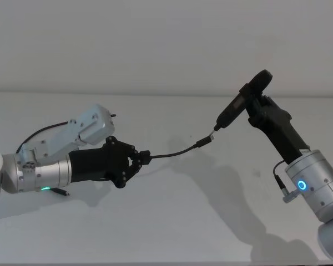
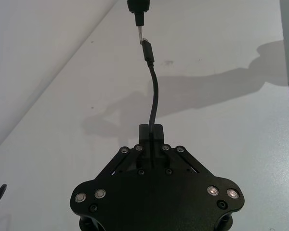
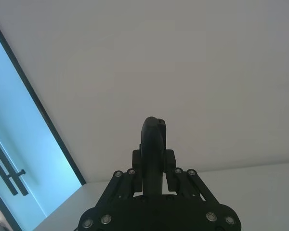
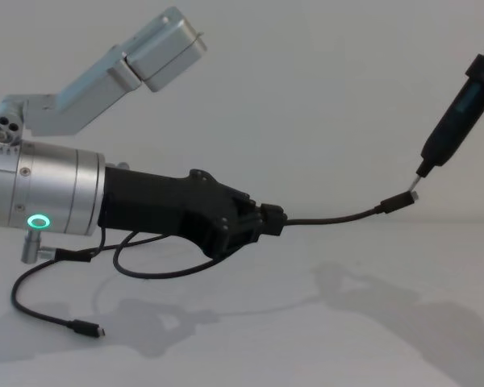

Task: Pick up the data cable with the one hand.

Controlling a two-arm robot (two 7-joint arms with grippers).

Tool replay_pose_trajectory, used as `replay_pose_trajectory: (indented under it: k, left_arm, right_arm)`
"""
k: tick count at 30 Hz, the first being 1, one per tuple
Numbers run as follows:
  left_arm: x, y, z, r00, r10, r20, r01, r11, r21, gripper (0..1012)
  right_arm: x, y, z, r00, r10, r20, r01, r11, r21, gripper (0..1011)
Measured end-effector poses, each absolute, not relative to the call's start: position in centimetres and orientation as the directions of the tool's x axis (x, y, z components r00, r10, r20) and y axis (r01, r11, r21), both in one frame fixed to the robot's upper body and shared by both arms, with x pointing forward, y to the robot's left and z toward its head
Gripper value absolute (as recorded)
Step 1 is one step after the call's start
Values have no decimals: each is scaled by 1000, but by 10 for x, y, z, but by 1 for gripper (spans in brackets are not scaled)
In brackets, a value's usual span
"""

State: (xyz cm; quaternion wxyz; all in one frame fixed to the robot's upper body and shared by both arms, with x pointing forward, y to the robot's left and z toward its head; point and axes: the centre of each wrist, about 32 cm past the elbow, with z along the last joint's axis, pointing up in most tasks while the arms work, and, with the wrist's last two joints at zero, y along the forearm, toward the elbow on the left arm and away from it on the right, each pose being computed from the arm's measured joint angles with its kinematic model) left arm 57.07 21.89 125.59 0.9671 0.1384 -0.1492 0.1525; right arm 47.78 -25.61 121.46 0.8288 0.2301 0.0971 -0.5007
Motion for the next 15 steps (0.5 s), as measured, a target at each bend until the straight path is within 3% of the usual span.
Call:
replay_pose_trajectory:
  k: [15]
  left_arm:
    - [571, 219, 1256, 909, 254, 331, -336, 915, 222, 44]
  right_arm:
    - [477, -256, 1215, 480, -785, -392, 875, 394, 281, 274]
